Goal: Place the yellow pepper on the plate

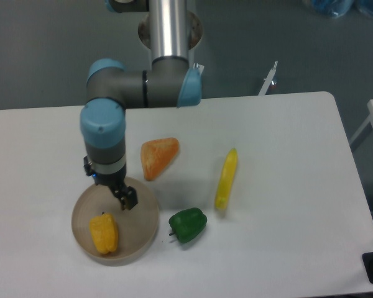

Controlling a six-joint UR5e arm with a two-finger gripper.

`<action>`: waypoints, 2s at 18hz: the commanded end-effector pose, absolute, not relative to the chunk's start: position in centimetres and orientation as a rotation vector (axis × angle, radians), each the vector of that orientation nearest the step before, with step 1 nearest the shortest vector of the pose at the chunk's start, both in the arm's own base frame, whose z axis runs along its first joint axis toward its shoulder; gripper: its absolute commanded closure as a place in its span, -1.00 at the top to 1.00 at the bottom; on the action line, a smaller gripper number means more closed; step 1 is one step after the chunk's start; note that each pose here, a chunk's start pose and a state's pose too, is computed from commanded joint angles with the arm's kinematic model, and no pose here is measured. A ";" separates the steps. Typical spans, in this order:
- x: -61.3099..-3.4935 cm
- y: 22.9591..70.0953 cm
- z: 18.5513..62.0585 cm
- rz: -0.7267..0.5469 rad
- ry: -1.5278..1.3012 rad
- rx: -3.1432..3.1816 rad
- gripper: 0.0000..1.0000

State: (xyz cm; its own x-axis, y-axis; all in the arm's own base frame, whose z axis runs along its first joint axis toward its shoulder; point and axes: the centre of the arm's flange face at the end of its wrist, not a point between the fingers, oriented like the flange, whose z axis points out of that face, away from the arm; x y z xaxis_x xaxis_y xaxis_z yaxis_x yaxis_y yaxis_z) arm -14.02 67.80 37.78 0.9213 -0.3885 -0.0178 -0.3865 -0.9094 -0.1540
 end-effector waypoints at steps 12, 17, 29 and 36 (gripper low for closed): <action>-33.2 53.4 43.9 -0.084 0.982 -2.998 1.00; -38.8 51.4 41.4 -0.073 1.224 -3.018 1.00; -39.8 57.0 38.5 -0.059 1.101 -2.936 1.00; -39.7 57.1 38.6 -0.058 1.064 -2.948 1.00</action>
State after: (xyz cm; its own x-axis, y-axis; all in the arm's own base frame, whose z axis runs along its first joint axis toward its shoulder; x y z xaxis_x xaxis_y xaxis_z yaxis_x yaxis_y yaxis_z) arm -39.69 57.07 38.65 0.7687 -0.6388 0.0322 -0.6385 -0.7694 -0.0191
